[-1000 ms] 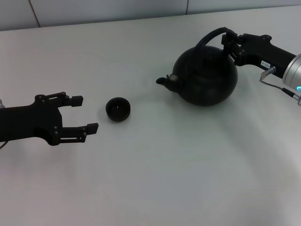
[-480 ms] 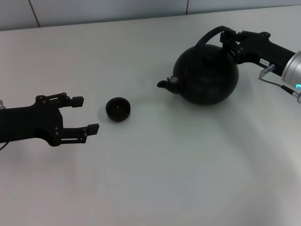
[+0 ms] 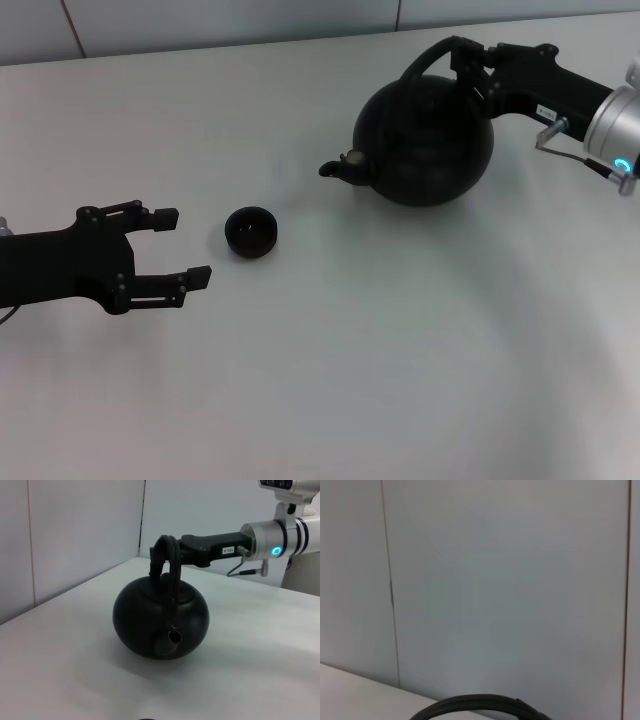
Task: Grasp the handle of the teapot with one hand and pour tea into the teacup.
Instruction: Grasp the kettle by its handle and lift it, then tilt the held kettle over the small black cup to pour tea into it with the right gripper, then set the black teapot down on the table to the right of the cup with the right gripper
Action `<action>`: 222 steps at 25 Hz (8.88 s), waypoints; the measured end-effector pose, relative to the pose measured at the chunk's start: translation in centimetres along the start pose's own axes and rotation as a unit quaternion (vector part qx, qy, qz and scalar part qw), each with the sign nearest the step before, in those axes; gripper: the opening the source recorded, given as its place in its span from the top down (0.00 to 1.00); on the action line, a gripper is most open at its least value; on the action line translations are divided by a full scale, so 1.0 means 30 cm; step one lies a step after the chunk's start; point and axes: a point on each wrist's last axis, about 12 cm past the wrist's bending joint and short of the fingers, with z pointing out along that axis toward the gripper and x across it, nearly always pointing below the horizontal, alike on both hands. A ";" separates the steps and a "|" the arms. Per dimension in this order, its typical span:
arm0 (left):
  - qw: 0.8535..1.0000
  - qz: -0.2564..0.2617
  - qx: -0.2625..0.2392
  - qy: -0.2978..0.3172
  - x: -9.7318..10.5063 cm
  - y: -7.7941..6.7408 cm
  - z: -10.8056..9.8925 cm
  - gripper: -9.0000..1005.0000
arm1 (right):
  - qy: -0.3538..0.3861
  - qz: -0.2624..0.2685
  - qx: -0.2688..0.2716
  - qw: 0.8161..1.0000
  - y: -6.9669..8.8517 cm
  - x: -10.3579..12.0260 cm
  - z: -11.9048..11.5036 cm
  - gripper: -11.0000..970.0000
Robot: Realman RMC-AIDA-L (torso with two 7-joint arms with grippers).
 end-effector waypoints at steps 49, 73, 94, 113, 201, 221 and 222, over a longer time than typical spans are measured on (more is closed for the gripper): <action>1.000 0.004 -0.001 0.001 -0.004 0.005 -0.003 0.14 | 0.005 -0.165 -0.100 0.981 0.126 -0.200 0.251 0.87; 1.000 0.016 -0.001 0.000 -0.003 0.001 -0.001 0.14 | 0.006 -0.237 -0.123 0.964 0.156 -0.248 0.274 0.87; 1.000 0.018 -0.011 0.000 -0.006 0.009 0.004 0.14 | 0.011 -0.290 -0.128 0.948 0.166 -0.280 0.283 0.88; 1.000 0.018 -0.013 -0.001 -0.010 0.012 0.010 0.14 | 0.010 -0.333 -0.130 0.934 0.166 -0.295 0.283 0.89; 0.999 0.030 -0.022 -0.010 -0.026 0.016 0.031 0.14 | 0.037 -0.029 0.034 0.998 0.028 0.010 0.035 0.88; 0.999 0.035 -0.020 -0.010 -0.034 0.016 0.028 0.14 | 0.032 -0.035 0.035 0.998 0.022 0.005 0.019 0.58; 0.999 0.036 -0.021 -0.010 -0.035 0.017 0.028 0.14 | 0.032 -0.035 0.035 0.998 0.022 0.005 0.019 0.53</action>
